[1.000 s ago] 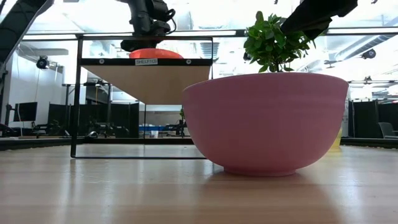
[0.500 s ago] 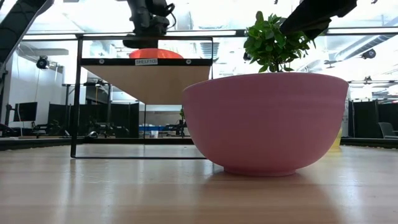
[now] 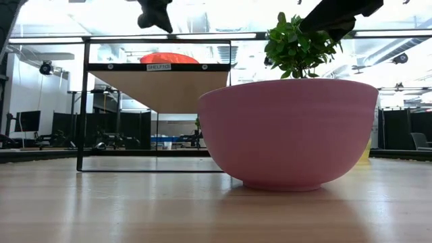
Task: Place and stack bowls onto a shelf
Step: Stack the orange bowl on top of the dark green bowl on the shelf, then stack the purple bowl on top of the light orange bowl on the shelf
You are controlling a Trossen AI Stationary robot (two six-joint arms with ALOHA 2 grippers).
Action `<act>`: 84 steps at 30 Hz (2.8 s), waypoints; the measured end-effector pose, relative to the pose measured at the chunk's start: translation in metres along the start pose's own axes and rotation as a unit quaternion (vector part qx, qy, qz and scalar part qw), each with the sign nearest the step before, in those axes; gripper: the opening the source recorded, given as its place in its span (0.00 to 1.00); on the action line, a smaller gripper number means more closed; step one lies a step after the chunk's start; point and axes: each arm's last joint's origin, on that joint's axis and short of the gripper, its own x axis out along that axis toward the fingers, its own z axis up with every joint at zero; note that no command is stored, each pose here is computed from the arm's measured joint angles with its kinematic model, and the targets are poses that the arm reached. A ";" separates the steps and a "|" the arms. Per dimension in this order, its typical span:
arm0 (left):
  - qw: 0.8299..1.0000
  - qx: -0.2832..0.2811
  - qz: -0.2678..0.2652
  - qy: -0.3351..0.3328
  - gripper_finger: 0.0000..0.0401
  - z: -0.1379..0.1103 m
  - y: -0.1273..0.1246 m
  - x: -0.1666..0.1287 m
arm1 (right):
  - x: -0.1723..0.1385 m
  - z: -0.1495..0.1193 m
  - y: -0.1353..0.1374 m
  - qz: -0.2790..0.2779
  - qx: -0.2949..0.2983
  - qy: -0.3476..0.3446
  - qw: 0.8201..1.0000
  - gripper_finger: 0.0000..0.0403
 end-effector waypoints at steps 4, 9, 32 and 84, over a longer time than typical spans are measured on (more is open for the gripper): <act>1.000 0.007 -0.001 -0.025 0.02 -0.012 -0.005 -0.005 | 0.000 0.000 0.000 0.000 -0.008 0.000 1.000 0.02; 0.999 0.005 0.000 -0.047 0.00 -0.046 -0.011 0.012 | 0.000 -0.001 0.000 0.000 -0.013 -0.001 1.000 0.02; 0.989 -0.046 0.028 -0.135 0.00 -0.137 -0.015 0.069 | 0.000 0.002 0.001 0.004 -0.016 -0.013 1.000 0.02; 0.888 0.068 -0.198 -0.409 0.00 -0.232 -0.120 0.023 | 0.082 -0.008 -0.124 -0.038 0.035 0.191 0.980 0.03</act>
